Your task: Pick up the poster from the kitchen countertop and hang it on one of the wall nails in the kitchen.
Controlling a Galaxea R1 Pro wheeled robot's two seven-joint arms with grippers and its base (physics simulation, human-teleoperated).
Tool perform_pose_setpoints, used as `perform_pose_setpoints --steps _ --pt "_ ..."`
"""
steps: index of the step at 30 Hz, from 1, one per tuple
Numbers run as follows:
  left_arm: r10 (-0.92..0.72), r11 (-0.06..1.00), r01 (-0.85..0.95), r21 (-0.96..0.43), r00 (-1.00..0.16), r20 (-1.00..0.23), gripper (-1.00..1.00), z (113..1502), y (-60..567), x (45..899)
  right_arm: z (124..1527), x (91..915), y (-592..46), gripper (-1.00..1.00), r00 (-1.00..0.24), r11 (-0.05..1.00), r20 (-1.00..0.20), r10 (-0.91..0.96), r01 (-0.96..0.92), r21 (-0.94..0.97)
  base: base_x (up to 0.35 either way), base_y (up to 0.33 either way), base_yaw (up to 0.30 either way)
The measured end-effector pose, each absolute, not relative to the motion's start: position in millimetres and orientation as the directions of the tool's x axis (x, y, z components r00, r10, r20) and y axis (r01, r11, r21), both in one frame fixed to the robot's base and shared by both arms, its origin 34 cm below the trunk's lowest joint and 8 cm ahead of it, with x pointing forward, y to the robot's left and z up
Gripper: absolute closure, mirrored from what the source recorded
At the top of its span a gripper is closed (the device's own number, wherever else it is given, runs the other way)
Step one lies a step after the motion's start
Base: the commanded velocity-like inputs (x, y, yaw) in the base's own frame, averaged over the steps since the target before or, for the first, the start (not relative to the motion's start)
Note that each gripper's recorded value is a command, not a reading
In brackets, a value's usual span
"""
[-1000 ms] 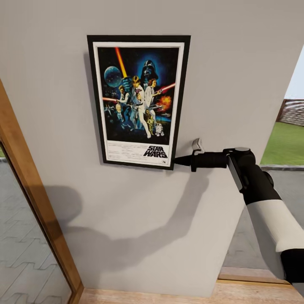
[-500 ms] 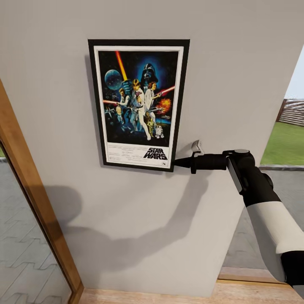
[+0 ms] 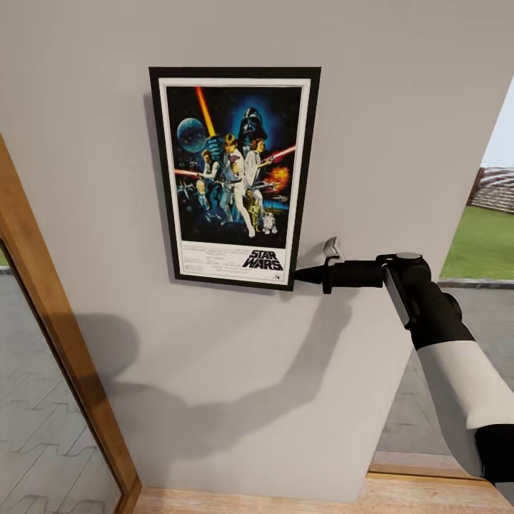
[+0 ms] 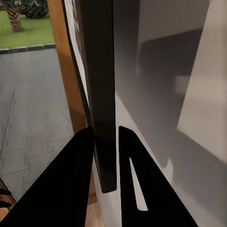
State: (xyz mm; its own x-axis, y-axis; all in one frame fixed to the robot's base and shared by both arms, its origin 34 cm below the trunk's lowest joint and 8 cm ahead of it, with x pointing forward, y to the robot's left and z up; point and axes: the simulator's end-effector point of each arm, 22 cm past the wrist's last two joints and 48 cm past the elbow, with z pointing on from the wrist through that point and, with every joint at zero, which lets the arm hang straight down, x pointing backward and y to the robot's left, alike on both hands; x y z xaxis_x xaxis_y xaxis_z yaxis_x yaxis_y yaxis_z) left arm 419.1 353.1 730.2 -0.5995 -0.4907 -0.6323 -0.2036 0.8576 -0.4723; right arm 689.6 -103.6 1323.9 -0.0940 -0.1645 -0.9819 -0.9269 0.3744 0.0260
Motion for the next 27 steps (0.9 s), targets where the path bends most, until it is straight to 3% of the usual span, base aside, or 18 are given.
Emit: perform_pose_setpoints --steps 27 --pt "-0.491 0.858 -0.203 -0.473 -0.600 -0.632 -1.00 730.3 353.1 419.1 1322.4 689.9 -103.9 1.00 -0.098 0.375 -0.982 -0.164 -0.926 0.030 0.000 0.000 0.000"
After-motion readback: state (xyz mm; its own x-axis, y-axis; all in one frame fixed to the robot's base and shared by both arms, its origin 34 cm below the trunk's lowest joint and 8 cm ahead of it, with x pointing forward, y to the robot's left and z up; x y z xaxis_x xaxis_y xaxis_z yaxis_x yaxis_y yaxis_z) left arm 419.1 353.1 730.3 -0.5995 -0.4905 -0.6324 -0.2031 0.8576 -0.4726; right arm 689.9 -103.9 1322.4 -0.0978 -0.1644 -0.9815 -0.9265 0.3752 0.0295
